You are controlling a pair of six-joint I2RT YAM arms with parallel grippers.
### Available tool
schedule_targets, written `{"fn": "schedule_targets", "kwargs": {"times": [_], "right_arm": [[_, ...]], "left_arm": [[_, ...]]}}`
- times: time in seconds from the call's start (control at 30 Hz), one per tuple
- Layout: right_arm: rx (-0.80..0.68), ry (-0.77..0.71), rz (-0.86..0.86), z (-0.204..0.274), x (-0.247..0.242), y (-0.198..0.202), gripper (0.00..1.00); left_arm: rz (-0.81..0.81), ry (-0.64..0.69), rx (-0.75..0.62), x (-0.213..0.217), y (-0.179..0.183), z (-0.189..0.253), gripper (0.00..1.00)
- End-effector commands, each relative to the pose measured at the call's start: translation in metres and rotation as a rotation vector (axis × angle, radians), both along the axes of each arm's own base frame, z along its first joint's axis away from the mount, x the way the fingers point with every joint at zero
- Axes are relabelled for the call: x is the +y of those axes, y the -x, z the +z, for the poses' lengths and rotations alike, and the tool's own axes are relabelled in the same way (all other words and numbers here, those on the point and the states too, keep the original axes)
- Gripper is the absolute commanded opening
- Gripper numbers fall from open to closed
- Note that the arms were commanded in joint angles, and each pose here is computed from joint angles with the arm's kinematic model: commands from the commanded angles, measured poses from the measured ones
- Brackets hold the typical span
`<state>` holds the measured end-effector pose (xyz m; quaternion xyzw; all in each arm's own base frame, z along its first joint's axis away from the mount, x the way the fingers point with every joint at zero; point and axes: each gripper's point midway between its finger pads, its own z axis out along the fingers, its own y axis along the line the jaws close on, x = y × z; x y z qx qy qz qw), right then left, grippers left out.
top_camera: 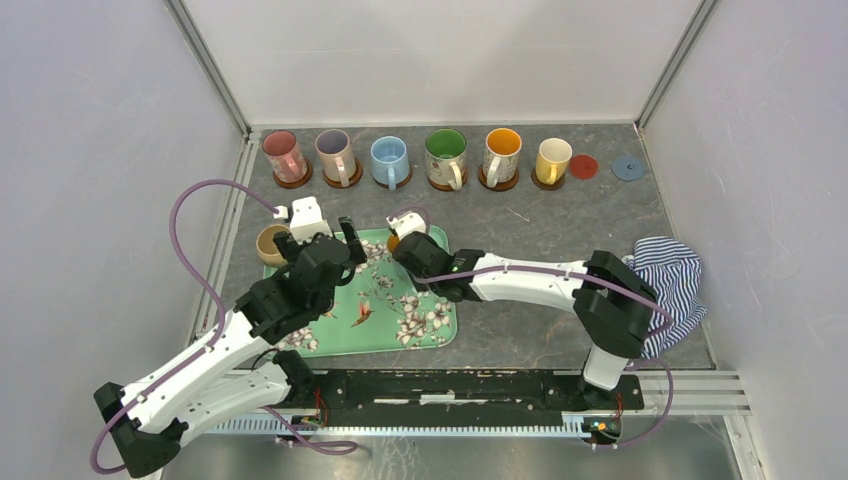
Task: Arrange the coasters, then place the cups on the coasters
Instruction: Pick up the cup from the tray.
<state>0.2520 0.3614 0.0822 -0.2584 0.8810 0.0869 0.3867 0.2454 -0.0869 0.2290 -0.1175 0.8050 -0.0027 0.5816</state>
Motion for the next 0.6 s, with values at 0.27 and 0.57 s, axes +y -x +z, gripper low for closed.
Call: {"fn": "schedule_targets", "kwargs": {"times": [0.27,0.57], "right_arm": [[-0.198,-0.138,-0.124,0.094,-0.049,-0.024,0.00],[-0.221,-0.117,-0.241,0.095,-0.114,-0.031,0.00]], "left_arm": [[0.006,0.001,-0.034,0.000,-0.004,0.007,1.00],[-0.002,0.003,-0.030,-0.002,-0.005,0.007,1.00]]}}
